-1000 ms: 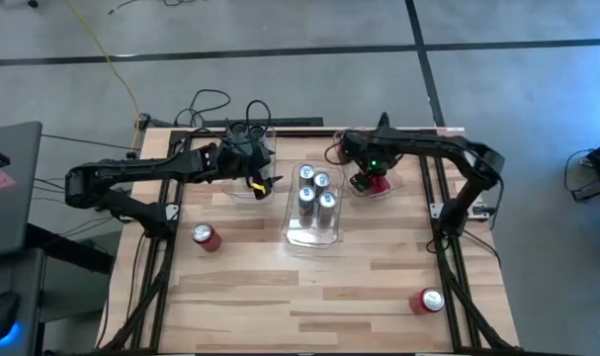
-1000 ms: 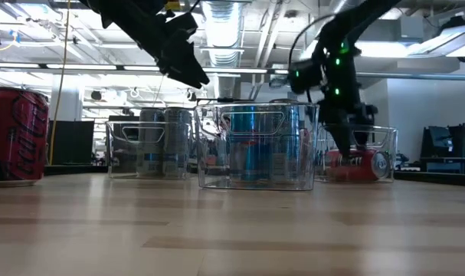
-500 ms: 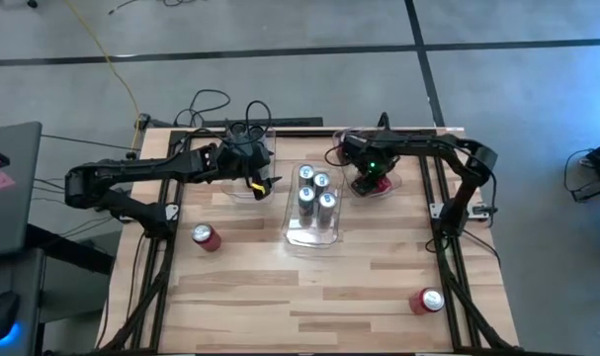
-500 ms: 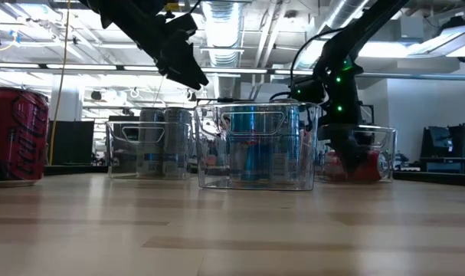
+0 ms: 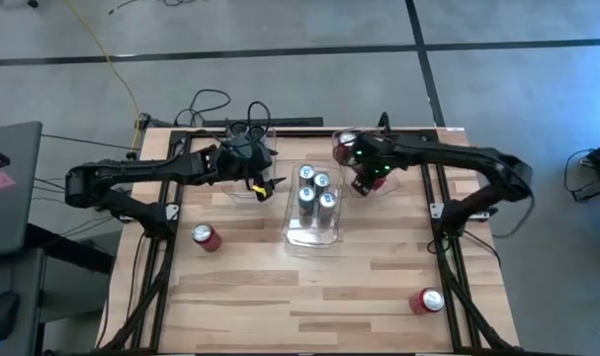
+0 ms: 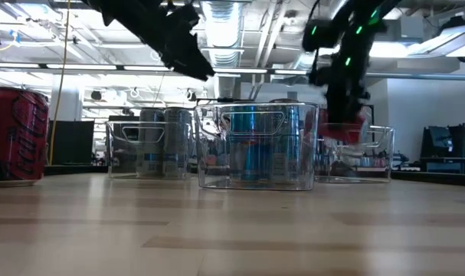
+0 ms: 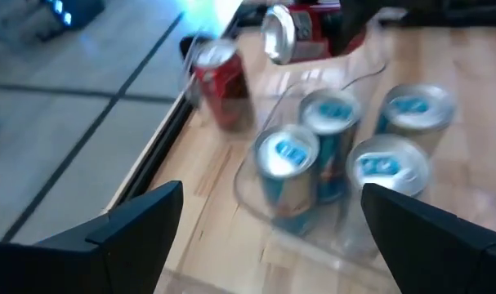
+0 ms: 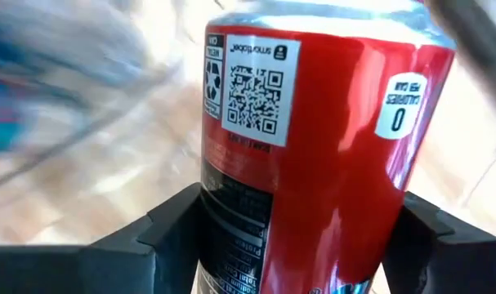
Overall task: Sort soda cans
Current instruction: Put the red-black soda can into the right transparent bin
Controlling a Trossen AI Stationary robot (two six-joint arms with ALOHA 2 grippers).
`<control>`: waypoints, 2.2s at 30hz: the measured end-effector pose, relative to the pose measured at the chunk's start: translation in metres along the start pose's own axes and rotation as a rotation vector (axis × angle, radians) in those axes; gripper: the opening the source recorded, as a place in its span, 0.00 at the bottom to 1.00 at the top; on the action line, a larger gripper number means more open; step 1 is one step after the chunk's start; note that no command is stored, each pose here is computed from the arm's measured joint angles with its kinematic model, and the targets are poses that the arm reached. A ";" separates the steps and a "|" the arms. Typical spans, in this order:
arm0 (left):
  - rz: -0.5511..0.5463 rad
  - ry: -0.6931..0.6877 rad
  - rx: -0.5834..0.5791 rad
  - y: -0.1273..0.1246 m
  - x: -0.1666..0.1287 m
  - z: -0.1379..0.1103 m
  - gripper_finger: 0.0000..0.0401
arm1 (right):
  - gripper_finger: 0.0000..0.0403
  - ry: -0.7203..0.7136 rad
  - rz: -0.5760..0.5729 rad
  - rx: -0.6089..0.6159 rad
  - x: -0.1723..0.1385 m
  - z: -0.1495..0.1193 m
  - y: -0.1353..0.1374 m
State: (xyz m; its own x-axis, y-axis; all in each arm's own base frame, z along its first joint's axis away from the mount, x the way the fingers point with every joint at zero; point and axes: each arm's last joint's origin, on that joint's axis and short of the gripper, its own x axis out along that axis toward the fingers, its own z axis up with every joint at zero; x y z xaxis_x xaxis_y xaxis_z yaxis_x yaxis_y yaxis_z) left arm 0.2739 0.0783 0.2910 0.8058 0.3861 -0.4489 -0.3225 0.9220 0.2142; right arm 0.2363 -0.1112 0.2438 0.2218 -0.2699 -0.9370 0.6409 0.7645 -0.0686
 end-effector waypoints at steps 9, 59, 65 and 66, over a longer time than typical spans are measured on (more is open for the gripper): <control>-0.265 -0.223 0.077 -0.040 0.004 0.019 0.93 | 0.70 -0.267 0.199 -0.204 -0.073 -0.035 0.048; -0.551 -0.321 0.105 -0.159 0.053 0.010 0.80 | 0.69 -0.484 0.374 -0.449 -0.058 -0.096 0.209; -0.567 -0.314 0.089 -0.160 0.053 0.010 0.75 | 0.73 -0.476 0.388 -0.427 -0.058 -0.096 0.210; -0.574 -0.318 0.088 -0.160 0.052 0.011 0.75 | 0.77 -0.476 0.389 -0.426 -0.058 -0.096 0.210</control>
State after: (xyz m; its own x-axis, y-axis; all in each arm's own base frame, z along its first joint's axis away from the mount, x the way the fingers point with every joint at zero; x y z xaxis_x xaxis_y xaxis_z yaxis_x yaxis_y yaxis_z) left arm 0.3728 -0.0490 0.2424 0.9495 -0.2051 -0.2374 0.2325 0.9681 0.0938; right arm 0.2872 0.1210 0.2511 0.7304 -0.0842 -0.6778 0.1330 0.9909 0.0202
